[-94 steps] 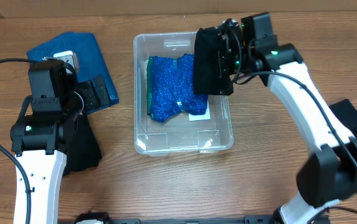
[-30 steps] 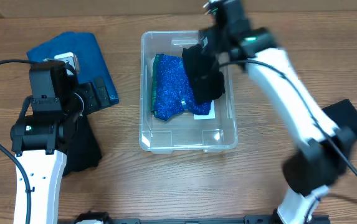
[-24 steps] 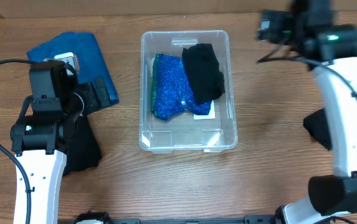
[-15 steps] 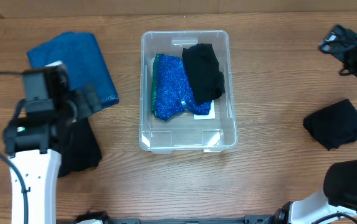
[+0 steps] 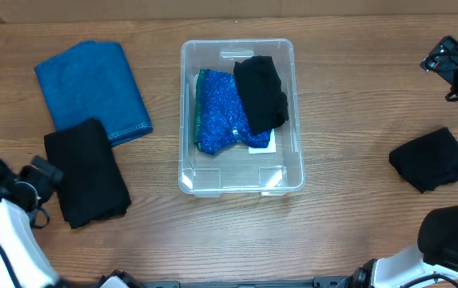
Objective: Pack container
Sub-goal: 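Grasp the left black cloth with the left gripper and lift, then lay the black cloth into the bin's lower half and release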
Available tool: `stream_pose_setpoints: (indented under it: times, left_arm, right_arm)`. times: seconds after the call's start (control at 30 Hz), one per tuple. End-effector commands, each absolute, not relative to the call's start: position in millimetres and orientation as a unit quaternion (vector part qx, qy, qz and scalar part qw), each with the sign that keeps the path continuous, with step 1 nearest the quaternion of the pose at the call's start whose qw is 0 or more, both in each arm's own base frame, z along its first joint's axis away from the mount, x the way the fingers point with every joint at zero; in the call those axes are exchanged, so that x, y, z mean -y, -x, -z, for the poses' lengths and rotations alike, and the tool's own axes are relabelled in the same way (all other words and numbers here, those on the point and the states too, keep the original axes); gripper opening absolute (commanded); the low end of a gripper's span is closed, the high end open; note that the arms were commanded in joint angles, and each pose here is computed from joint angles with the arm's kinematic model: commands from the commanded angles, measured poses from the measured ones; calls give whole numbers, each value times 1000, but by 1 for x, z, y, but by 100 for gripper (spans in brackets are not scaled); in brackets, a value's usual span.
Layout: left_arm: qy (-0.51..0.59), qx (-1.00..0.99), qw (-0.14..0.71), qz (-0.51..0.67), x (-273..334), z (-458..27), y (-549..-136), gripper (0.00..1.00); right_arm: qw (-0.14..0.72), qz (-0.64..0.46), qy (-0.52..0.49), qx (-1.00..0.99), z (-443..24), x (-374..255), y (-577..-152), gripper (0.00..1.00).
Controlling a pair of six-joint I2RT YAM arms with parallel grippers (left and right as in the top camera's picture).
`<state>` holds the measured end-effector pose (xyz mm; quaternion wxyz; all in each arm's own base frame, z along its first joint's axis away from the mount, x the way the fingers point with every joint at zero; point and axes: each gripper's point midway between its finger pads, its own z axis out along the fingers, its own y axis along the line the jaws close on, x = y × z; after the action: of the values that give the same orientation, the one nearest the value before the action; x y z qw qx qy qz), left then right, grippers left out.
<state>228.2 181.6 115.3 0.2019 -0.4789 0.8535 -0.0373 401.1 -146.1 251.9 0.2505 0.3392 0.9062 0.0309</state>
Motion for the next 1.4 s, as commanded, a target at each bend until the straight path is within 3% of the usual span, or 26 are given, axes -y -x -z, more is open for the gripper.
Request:
stream_pose_setpoints:
  times: [0.0,0.1,0.37,0.43,0.53,0.7,0.9,1.03,1.23,1.37]
  left_arm:
    - [389,-902,167,85,-170,-70,-239,100]
    - [309,-924,183,131,-163,-54,-259,100]
    - [315,-926,124,166,-156,-8,-255,98]
    - [314,-925,127,173,-154,-10,-257,89]
    - [312,-918,136,203,-146,-16,-262,45]
    - [304,-911,171,222,-145,-48,-276,6]
    - [274,-900,259,219,-141,-126,-290,4]
    - [233,-882,346,219,-117,-209,-307,4]
    - [49,-870,439,221,-15,-325,-345,4]
    - [-172,-844,470,190,79,-344,-366,4]
  right_arm:
    - [260,-36,-334,-905,-259,143,-402,100]
    - [261,-39,-332,-906,-259,141,-403,100]
    - [261,-42,-332,-906,-259,141,-403,100]
    - [261,-43,-331,-906,-259,140,-403,100]
    - [262,-43,-330,-906,-259,140,-404,100]
    - [262,-43,-330,-906,-259,139,-404,100]
    - [262,-43,-330,-906,-259,139,-404,100]
    - [262,-43,-330,-906,-259,139,-404,100]
    - [262,-43,-330,-906,-259,139,-404,100]
    - [259,-43,-330,-907,-259,139,-403,100]
